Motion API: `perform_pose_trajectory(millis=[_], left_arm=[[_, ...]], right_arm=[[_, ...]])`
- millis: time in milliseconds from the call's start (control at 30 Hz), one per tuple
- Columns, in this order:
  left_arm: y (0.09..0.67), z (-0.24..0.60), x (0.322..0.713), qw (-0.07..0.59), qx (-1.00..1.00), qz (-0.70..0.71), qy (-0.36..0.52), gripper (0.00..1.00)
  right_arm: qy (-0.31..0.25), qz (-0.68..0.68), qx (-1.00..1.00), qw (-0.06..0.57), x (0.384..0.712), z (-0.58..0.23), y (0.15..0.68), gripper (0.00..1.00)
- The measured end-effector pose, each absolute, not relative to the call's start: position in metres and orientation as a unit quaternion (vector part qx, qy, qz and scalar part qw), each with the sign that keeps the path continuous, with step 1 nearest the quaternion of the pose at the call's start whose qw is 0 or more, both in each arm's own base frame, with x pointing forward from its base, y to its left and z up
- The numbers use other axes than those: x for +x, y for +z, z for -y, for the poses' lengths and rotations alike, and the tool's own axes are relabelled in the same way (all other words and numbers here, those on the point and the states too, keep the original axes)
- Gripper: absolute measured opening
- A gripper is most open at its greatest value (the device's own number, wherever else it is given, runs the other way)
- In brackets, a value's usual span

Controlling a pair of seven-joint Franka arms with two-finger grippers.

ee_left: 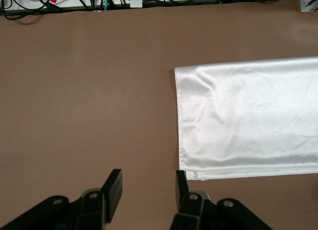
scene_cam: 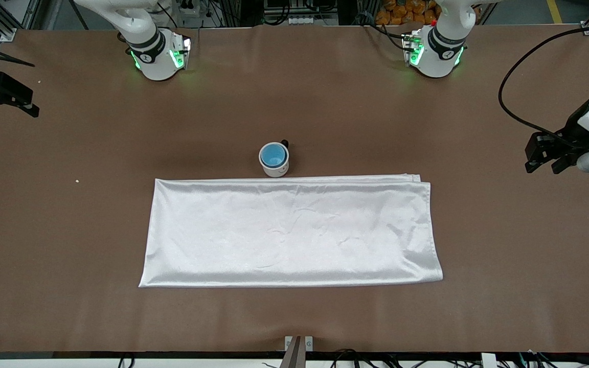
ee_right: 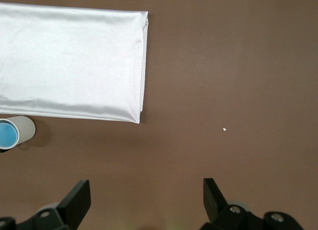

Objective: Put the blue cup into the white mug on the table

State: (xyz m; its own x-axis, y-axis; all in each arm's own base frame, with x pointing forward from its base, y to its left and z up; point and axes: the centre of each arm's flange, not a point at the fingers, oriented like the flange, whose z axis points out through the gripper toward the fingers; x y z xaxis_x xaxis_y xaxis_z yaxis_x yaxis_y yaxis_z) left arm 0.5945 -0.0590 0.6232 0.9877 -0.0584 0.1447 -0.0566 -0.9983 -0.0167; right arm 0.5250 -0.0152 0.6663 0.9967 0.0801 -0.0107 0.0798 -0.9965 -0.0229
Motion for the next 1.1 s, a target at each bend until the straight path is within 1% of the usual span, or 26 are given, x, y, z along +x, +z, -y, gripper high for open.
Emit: perform_pose_trajectory(millis=[167,200,300,401,434,467,501,534,567,1102], left_arm=[[0.622,0.06,0.594,0.006,-0.997,-0.03,-0.071,0.52],[0.621,0.06,0.593,0.006,-0.997,-0.03,-0.07,0.55],[0.618,0.061,0.591,0.007,-0.997,-0.031,-0.067,0.66],[0.616,0.063,0.589,0.008,-0.997,-0.033,-0.064,0.8],[0.615,0.063,0.588,0.008,-0.997,-0.033,-0.064,0.82],[0.616,0.064,0.587,0.008,-0.997,-0.034,-0.064,0.86],[0.616,0.064,0.586,0.008,-0.997,-0.034,-0.065,0.96],[0.616,0.065,0.585,0.007,-0.997,-0.034,-0.065,0.96],[0.617,0.065,0.584,0.005,-0.997,-0.034,-0.066,1.0],[0.618,0.066,0.584,-0.001,-0.997,-0.033,-0.07,1.0]], right_arm=[[0.006,0.04,-0.999,0.011,0.525,0.015,0.666,1.0],[0.006,0.04,-0.999,0.011,0.525,0.015,0.666,1.0],[0.006,0.041,-0.999,0.011,0.525,0.015,0.666,1.0],[0.006,0.041,-0.999,0.011,0.525,0.014,0.666,1.0],[0.006,0.041,-0.999,0.011,0.525,0.014,0.666,1.0],[0.006,0.041,-0.999,0.011,0.525,0.014,0.666,1.0],[0.006,0.041,-0.999,0.011,0.525,0.014,0.666,1.0],[0.006,0.041,-0.999,0.011,0.525,0.014,0.666,1.0],[0.006,0.041,-0.999,0.011,0.525,0.014,0.666,1.0],[0.006,0.04,-0.999,0.011,0.525,0.015,0.666,1.0]])
